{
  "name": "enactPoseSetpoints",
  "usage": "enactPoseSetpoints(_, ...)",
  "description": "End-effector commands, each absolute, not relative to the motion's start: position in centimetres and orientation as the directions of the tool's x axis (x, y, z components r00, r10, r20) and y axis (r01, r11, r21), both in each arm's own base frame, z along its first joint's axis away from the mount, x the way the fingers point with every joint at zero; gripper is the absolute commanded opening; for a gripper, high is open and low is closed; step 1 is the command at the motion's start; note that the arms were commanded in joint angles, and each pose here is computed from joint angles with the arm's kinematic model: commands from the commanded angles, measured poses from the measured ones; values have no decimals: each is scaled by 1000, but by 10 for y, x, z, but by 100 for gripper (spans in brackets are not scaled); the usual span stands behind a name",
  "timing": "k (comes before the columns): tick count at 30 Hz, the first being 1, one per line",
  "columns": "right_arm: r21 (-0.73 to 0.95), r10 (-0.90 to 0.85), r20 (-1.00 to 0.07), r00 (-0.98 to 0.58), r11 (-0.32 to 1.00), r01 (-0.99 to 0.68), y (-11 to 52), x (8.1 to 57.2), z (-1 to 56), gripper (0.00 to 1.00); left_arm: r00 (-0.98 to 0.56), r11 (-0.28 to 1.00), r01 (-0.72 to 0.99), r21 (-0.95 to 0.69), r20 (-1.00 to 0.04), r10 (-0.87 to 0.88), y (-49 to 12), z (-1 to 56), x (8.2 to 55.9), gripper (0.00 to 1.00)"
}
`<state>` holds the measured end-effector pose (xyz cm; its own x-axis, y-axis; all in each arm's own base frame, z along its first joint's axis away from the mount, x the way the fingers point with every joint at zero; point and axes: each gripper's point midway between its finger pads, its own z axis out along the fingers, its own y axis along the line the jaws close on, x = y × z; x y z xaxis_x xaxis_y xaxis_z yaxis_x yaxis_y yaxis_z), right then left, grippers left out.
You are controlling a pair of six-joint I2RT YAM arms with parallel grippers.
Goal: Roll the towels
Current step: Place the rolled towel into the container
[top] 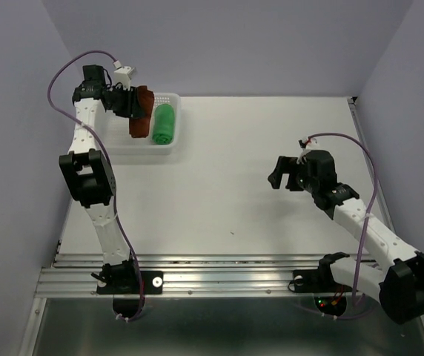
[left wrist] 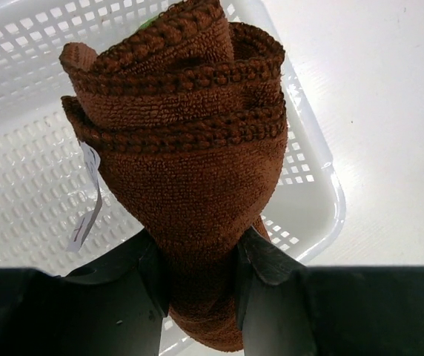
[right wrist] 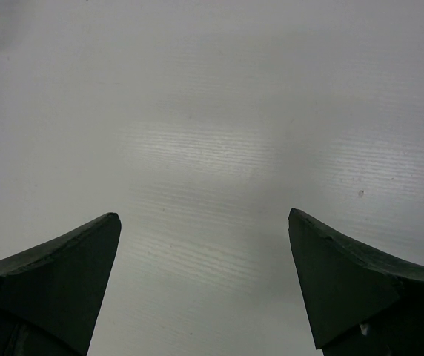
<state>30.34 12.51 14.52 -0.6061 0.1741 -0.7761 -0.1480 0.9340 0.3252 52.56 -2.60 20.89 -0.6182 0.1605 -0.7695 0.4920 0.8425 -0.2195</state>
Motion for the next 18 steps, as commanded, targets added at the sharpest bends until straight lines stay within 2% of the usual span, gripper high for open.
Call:
enactPoseSetpoints(1,324,180,-803,-568,932,-163,128,318,166,100,-561,788,563,-249,-816,143,-33,230,534,0)
enactPoseSetpoints(18,330,182,-769,-613,934,-137,133,330,154,100,-641,802,488,-343,-765,63,-14,177,570,0)
